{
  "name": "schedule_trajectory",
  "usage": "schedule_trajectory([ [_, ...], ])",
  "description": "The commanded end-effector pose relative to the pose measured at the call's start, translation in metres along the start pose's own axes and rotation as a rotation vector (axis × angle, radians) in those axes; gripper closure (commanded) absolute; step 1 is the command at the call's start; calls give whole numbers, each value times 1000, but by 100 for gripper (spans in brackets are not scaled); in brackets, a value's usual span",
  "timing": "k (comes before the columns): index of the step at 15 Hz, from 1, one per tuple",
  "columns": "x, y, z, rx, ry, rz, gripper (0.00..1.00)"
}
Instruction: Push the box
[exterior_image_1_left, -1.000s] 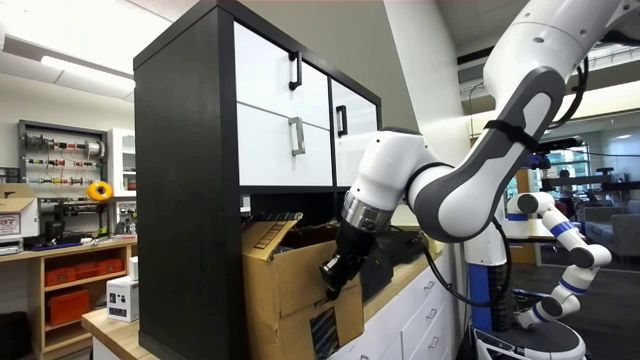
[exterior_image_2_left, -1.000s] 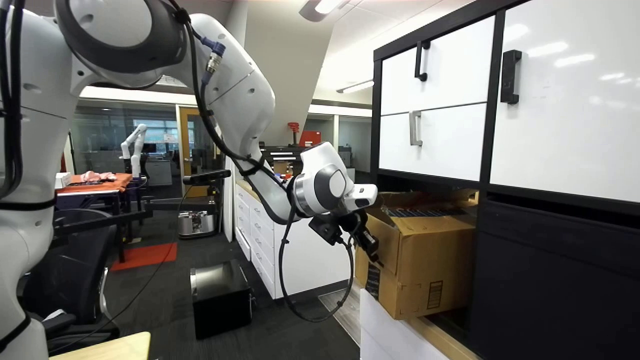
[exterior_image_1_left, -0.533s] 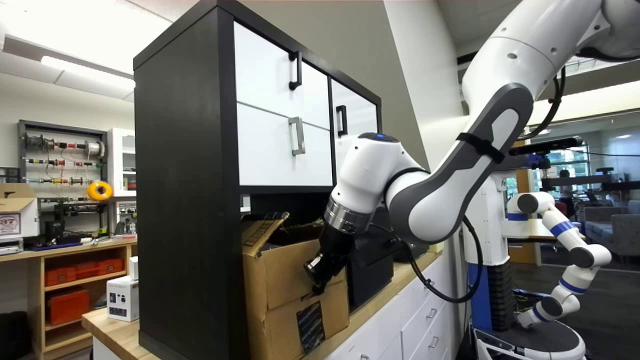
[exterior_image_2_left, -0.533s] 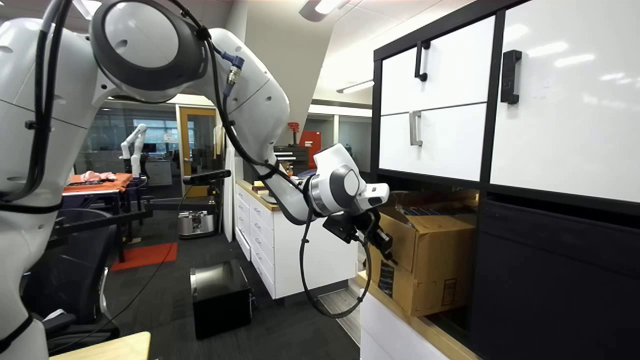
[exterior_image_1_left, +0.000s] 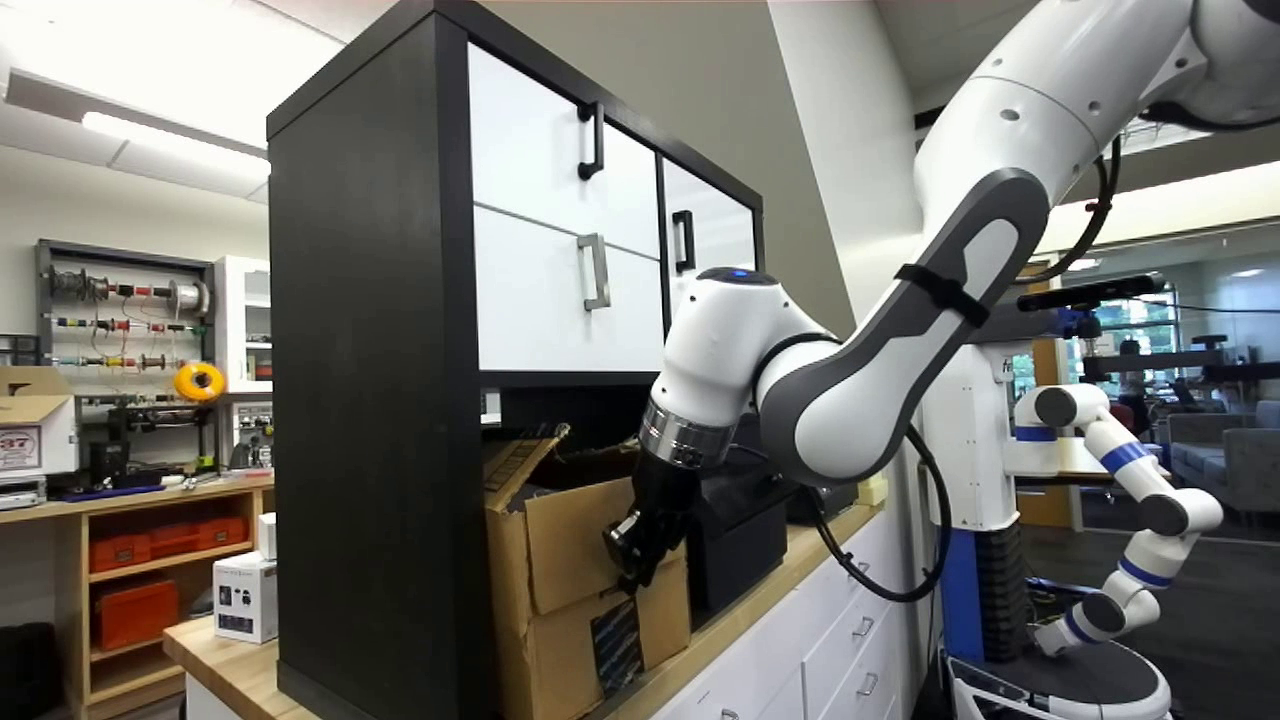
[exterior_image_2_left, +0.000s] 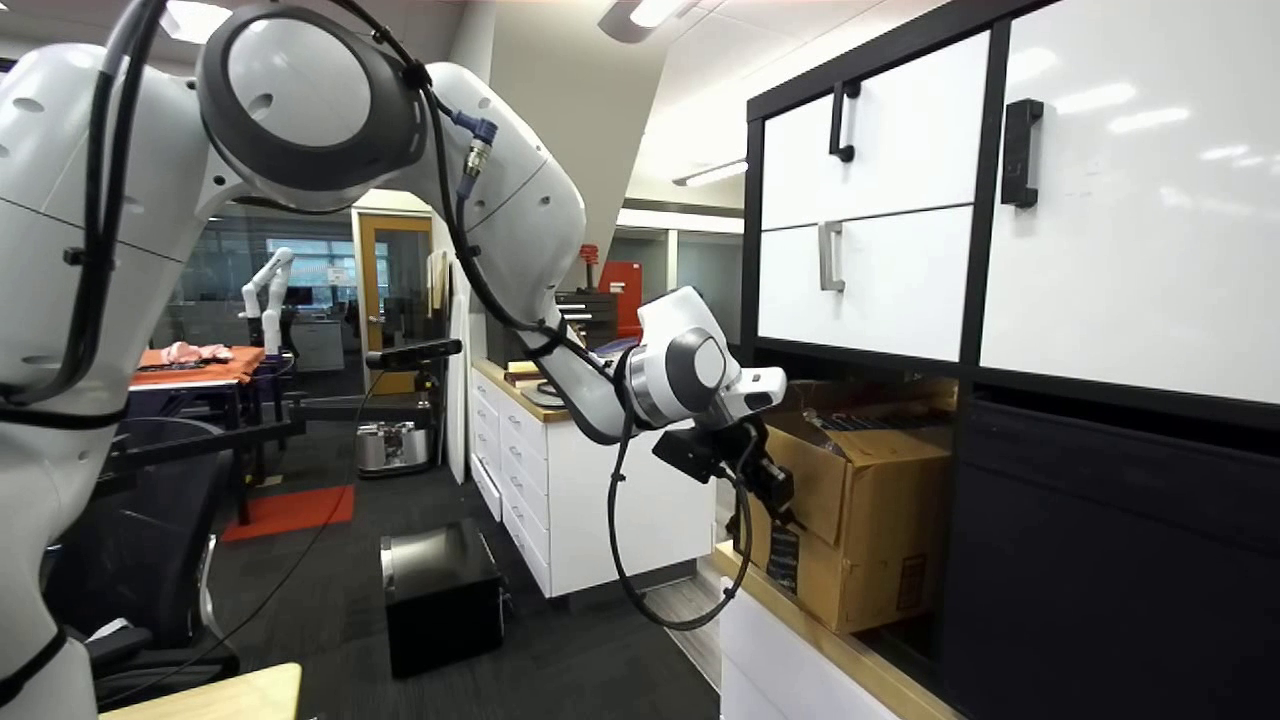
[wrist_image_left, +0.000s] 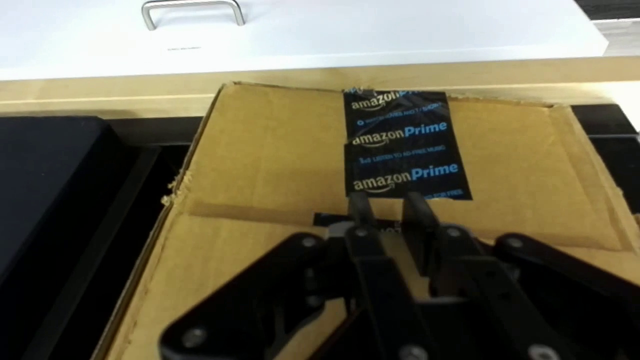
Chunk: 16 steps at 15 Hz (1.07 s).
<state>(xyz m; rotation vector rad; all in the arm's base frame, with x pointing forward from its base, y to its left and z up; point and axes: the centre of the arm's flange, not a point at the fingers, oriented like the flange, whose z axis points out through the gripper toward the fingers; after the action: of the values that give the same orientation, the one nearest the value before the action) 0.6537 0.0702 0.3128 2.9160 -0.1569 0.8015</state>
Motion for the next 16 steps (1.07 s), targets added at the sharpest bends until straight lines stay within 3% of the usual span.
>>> schedule_trajectory([
  [1,-12,-4,-38,34,-61,-34,46],
  [8,-41,-20,-124,4,-201,-74,3],
  [14,-79,-40,-197,-50,-339,-108,0],
  [15,-60,-42,-166,-45,-294,-116,0],
  [16,-65,-45,-176,-49,-312,-119,0],
])
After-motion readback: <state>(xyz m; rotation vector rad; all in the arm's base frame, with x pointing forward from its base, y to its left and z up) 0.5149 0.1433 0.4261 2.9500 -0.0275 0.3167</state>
